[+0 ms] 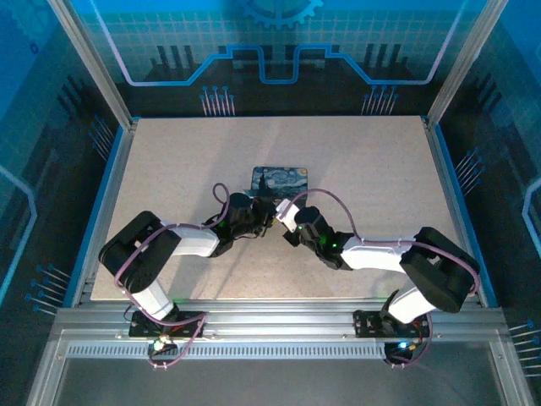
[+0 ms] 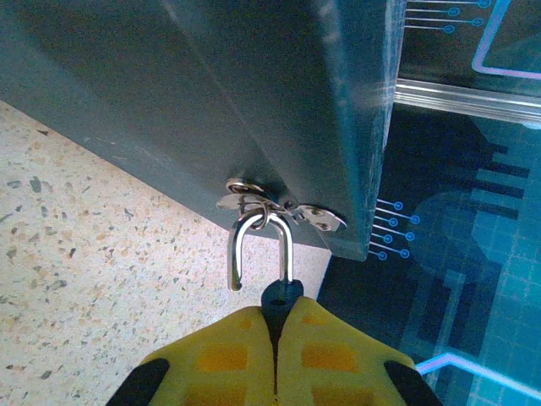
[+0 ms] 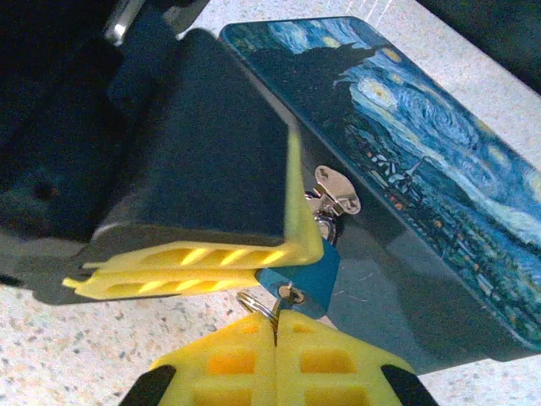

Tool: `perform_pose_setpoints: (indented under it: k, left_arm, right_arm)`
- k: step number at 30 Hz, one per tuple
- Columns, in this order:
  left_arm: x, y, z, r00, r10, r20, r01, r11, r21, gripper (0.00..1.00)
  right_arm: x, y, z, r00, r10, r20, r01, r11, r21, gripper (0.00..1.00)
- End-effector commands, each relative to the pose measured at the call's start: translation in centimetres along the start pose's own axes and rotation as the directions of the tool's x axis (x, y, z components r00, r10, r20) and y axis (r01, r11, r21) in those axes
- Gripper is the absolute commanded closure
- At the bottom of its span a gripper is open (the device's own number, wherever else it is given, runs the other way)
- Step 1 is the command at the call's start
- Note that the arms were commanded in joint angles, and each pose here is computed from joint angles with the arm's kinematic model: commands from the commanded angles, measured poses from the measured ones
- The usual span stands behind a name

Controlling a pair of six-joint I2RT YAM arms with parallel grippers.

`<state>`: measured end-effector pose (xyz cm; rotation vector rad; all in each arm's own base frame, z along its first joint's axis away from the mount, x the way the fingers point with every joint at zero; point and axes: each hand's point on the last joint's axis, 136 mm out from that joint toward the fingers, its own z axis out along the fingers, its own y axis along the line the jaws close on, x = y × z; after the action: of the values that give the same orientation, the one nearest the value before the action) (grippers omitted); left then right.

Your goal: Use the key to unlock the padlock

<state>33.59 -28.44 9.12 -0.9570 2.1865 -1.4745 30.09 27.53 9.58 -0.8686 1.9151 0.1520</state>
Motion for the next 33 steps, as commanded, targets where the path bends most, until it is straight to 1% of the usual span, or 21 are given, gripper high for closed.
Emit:
perform_pose_setpoints:
  k: [1,9,14,16,19,22,26,29,33]
  left_arm:
    - [1.5,-1.1,0.1,0.998,0.018,-0.063,-0.015,0.999,0.047,1.0]
    - [1.4,-0.4,0.3,0.998,0.019,-0.057,-0.018,0.999,0.027,1.0]
    - [1.3,0.2,0.5,0.998,0.025,-0.05,-0.025,1.0,0.009,0.86]
    - [1.2,0.5,0.6,0.998,0.026,-0.051,-0.026,1.0,-0.001,0.76]
    - [1.2,0.6,0.7,0.998,0.036,-0.054,-0.036,0.999,-0.009,0.69]
    - [1.2,0.6,0.4,0.998,0.048,-0.051,-0.048,0.999,-0.015,0.64]
    - [0.8,0.6,-0.4,0.997,0.076,-0.034,-0.078,0.996,-0.036,0.59]
    - [0.2,0.4,-1.1,0.994,0.107,-0.014,-0.107,0.993,-0.048,0.57]
    - [-0.5,0.0,-2.3,0.987,0.163,0.014,-0.161,0.984,-0.073,0.54]
  right_arm:
    - [-2.3,0.5,0.2,0.974,0.207,0.092,-0.2,0.976,-0.081,1.0]
    - [-1.2,0.0,0.3,0.952,0.302,0.051,-0.296,0.95,-0.097,1.0]
    - [-0.6,-0.5,0.2,0.926,0.378,-0.02,-0.377,0.918,-0.121,1.0]
    - [-0.2,-0.4,0.2,0.917,0.396,-0.053,-0.399,0.907,-0.135,1.0]
    - [0.2,-0.3,0.1,0.906,0.413,-0.09,-0.423,0.891,-0.162,1.0]
    - [0.8,-0.4,-0.1,0.89,0.439,-0.126,-0.455,0.875,-0.164,1.0]
    - [1.8,-0.9,-0.4,0.853,0.494,-0.17,-0.519,0.838,-0.168,1.0]
    - [2.3,-1.4,-0.7,0.814,0.549,-0.189,-0.579,0.793,-0.19,1.0]
    - [2.8,-1.9,-1.0,0.739,0.631,-0.236,-0.674,0.697,-0.244,1.0]
